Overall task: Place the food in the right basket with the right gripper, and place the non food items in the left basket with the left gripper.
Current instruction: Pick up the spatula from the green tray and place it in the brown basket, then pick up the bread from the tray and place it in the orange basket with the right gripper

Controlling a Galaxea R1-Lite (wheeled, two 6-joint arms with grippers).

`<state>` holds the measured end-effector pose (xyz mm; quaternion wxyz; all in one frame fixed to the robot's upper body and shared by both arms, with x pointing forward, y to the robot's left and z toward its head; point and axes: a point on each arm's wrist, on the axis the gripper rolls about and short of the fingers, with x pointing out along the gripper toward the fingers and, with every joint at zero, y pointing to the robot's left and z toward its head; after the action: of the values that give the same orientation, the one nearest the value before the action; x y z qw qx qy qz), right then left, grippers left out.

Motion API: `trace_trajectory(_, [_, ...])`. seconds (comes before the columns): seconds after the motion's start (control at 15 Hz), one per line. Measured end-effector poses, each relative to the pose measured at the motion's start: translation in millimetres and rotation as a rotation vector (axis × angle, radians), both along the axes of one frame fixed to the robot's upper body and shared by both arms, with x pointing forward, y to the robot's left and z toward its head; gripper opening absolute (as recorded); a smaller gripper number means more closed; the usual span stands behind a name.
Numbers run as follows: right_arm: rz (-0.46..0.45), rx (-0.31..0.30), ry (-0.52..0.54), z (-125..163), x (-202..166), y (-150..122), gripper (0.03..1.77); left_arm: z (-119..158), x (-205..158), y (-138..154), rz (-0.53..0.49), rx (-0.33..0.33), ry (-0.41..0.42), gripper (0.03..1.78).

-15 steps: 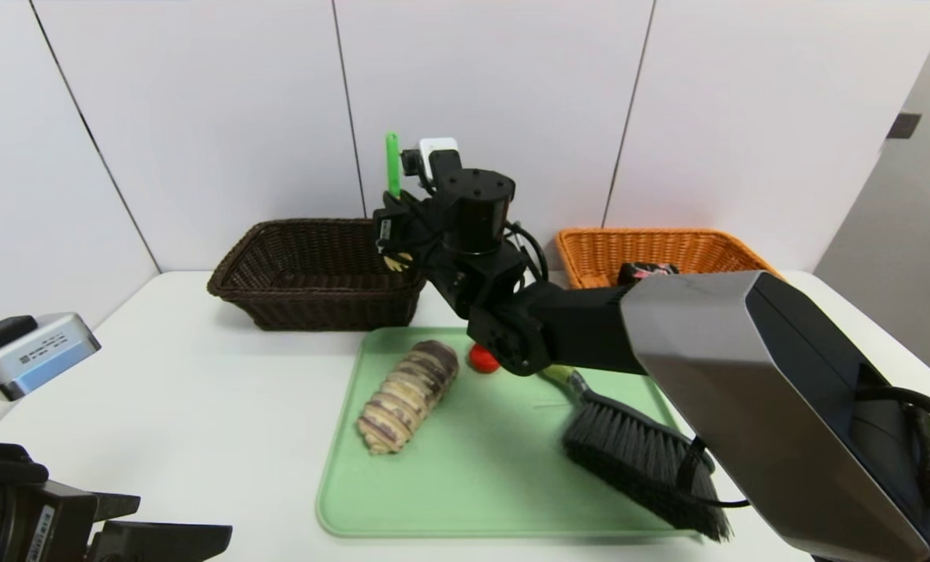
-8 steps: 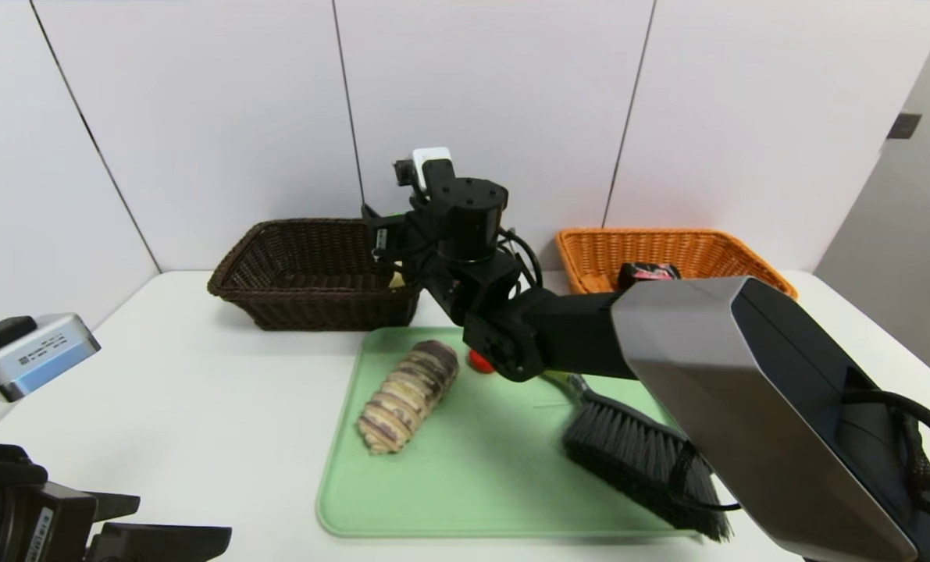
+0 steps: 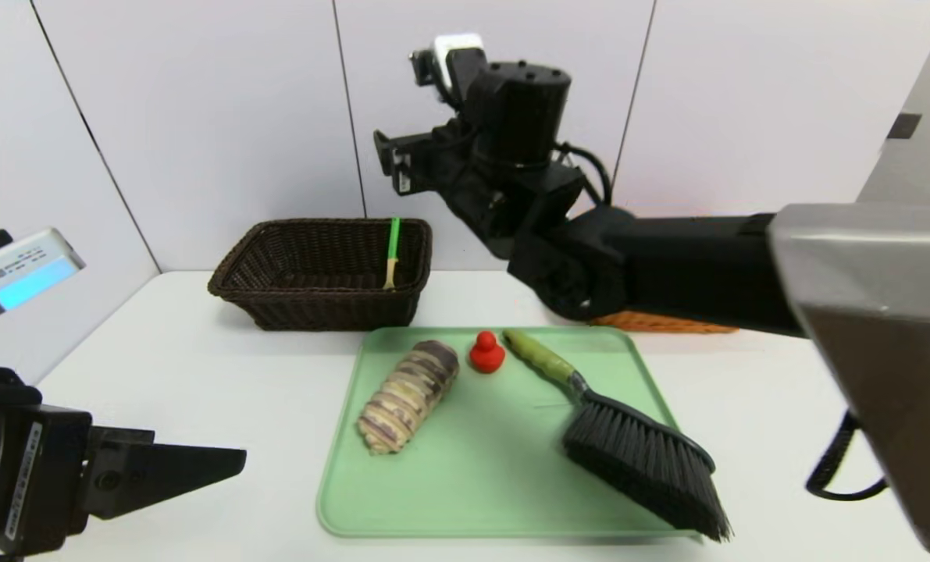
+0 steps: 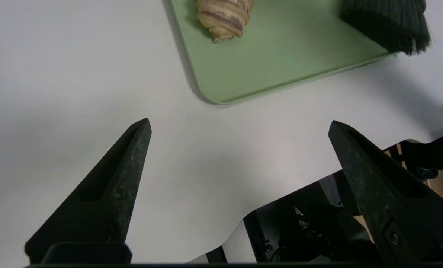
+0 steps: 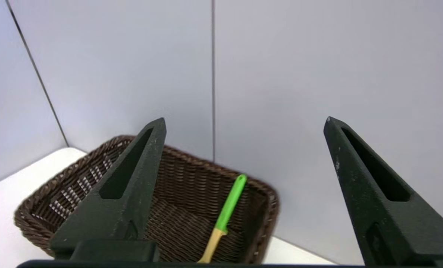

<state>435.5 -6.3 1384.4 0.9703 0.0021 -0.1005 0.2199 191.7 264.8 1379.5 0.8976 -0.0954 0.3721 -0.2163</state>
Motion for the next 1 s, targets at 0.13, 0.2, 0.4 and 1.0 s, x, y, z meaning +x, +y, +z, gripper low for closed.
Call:
trace_trajectory(0.13, [-0.019,-0.05,0.063,33.6,-17.8,-26.2,1.54,8.7,6.4,-4.2,0.005,-0.005,-0.014,1.69])
trace_trajectory(0.2, [-0.025,-0.077,0.114,46.0,-27.7,-39.6,1.56,12.0,9.4,-6.3,0.011,-0.004,-0.022,1.69])
trace_trajectory(0.4, [-0.038,-0.101,0.364,58.8,-53.3,-75.7,1.61,10.2,13.9,-10.5,0.008,0.004,-0.005,1.69])
trace_trajectory(1.0, [-0.148,0.089,0.893,-2.1,-57.6,-62.8,1.68,-8.2,-13.2,8.2,0.008,0.019,0.022,1.69])
